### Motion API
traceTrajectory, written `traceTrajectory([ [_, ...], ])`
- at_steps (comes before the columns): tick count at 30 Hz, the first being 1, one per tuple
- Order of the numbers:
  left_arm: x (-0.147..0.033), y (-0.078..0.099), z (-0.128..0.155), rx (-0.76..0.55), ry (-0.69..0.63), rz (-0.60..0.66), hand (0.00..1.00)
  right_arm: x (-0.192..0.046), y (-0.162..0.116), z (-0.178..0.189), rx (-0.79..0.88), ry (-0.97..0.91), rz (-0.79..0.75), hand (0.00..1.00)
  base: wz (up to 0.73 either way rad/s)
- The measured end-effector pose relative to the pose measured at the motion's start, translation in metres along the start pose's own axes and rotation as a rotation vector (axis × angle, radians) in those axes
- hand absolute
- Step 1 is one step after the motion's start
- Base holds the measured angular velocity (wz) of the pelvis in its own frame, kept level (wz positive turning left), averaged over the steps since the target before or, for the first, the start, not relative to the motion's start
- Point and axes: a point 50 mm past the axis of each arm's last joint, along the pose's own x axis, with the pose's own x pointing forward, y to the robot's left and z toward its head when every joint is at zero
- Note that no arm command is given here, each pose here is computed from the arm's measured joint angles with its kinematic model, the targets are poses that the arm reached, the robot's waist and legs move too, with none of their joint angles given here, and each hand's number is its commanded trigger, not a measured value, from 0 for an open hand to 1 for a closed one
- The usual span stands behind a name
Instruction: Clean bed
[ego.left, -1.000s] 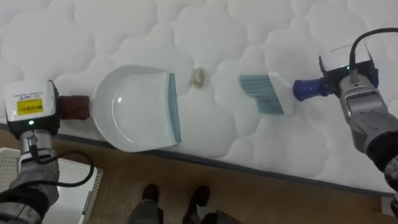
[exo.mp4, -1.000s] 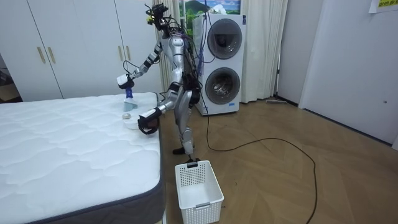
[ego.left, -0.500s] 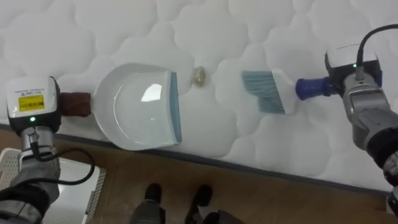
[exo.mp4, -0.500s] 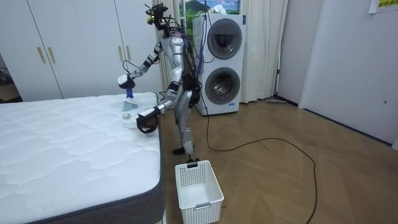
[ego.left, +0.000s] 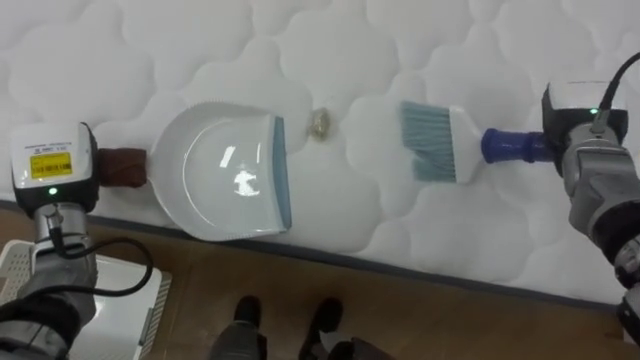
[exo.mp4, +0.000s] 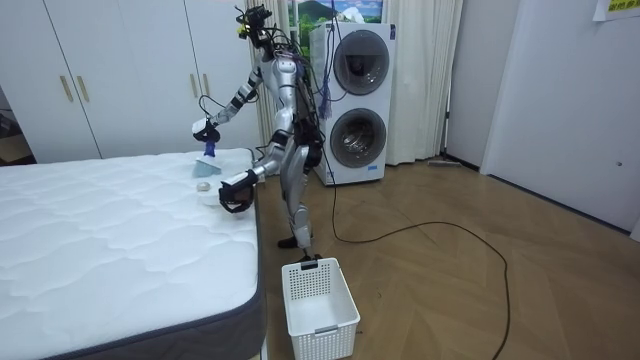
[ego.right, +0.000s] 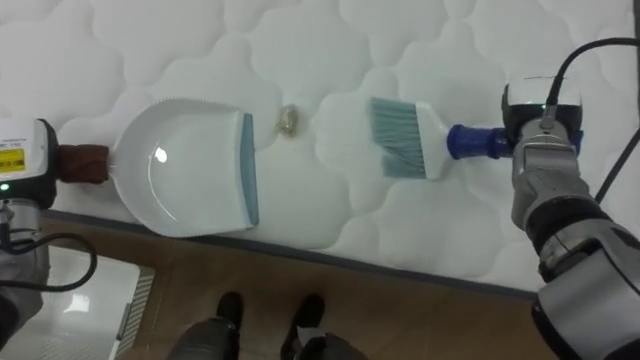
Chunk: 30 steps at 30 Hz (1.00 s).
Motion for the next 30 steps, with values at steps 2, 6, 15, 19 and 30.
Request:
traceTrajectory([
  [2,0.0,0.0,0.0,0.002,0.002,0.0,1.0,0.0,-0.001,0.001,0.001,-0.001,-0.003,1.0,-0.04],
  [6,-0.002,-0.003,-0.002,0.014,0.005,-0.014,1.0,0.003,-0.007,0.002,0.01,0.003,-0.014,1.0,-0.02],
  [15,-0.005,-0.006,-0.004,0.039,0.004,-0.029,1.0,0.005,-0.013,0.008,0.039,0.025,-0.053,1.0,0.0],
  [19,-0.005,-0.006,-0.004,0.041,0.005,-0.025,1.0,0.009,-0.03,0.014,0.082,0.029,-0.119,1.0,0.0],
  [30,-0.006,-0.005,0.0,0.044,-0.014,-0.009,1.0,0.006,-0.041,0.046,0.107,-0.05,-0.188,1.0,0.04],
])
